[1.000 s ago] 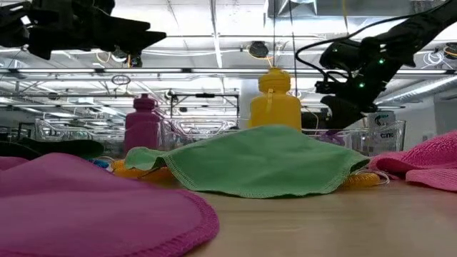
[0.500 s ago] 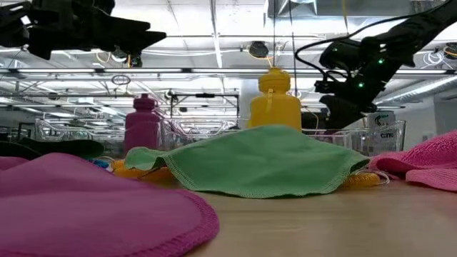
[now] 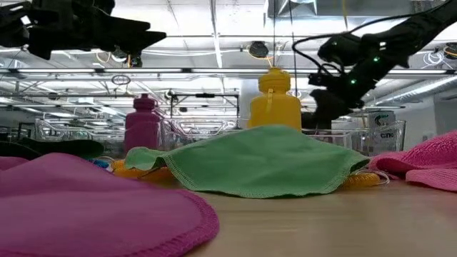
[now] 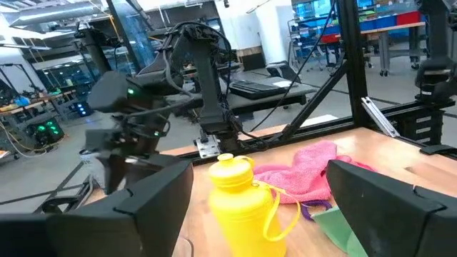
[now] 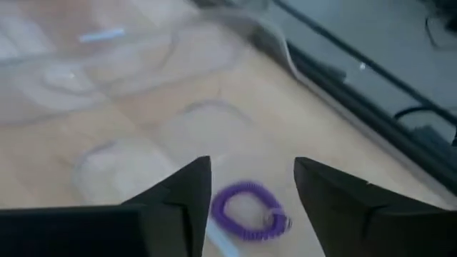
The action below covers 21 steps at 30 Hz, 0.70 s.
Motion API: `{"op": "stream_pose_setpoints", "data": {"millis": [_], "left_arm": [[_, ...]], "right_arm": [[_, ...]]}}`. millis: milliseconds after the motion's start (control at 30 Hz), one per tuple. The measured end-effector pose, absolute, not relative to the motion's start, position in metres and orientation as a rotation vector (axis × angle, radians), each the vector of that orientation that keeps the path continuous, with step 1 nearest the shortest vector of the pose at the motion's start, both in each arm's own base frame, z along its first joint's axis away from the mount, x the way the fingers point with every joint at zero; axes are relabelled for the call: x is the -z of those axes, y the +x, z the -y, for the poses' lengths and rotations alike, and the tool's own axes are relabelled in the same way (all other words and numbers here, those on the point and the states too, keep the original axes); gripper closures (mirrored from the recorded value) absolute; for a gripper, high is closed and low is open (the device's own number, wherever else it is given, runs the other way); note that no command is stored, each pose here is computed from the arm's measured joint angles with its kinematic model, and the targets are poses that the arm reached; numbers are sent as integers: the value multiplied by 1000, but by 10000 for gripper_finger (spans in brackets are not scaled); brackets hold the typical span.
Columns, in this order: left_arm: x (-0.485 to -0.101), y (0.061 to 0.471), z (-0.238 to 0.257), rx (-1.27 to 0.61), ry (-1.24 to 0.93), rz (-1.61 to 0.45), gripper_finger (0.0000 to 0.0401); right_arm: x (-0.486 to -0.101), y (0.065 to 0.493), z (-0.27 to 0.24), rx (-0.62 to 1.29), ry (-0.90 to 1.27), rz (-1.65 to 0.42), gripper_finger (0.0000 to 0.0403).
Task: Pick & Place Sports Items
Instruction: Put the yellow water bottle into the left transparent bin
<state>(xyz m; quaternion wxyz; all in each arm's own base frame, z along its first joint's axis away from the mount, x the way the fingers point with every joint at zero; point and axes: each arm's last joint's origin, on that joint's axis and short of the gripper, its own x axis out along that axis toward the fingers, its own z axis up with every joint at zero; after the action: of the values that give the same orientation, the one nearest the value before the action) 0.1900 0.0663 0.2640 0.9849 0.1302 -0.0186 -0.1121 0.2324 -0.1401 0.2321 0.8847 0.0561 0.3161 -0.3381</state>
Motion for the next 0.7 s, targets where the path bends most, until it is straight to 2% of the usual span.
{"op": "stream_pose_setpoints", "data": {"millis": [233,700], "left_arm": [[-264,190,-66,225,262,37,132],[-264,193,-57,272,218,38,132]], "right_arm": [[-239,237,143,692,49,-591,241],[-242,238,143,706,85,-535,228]]}}
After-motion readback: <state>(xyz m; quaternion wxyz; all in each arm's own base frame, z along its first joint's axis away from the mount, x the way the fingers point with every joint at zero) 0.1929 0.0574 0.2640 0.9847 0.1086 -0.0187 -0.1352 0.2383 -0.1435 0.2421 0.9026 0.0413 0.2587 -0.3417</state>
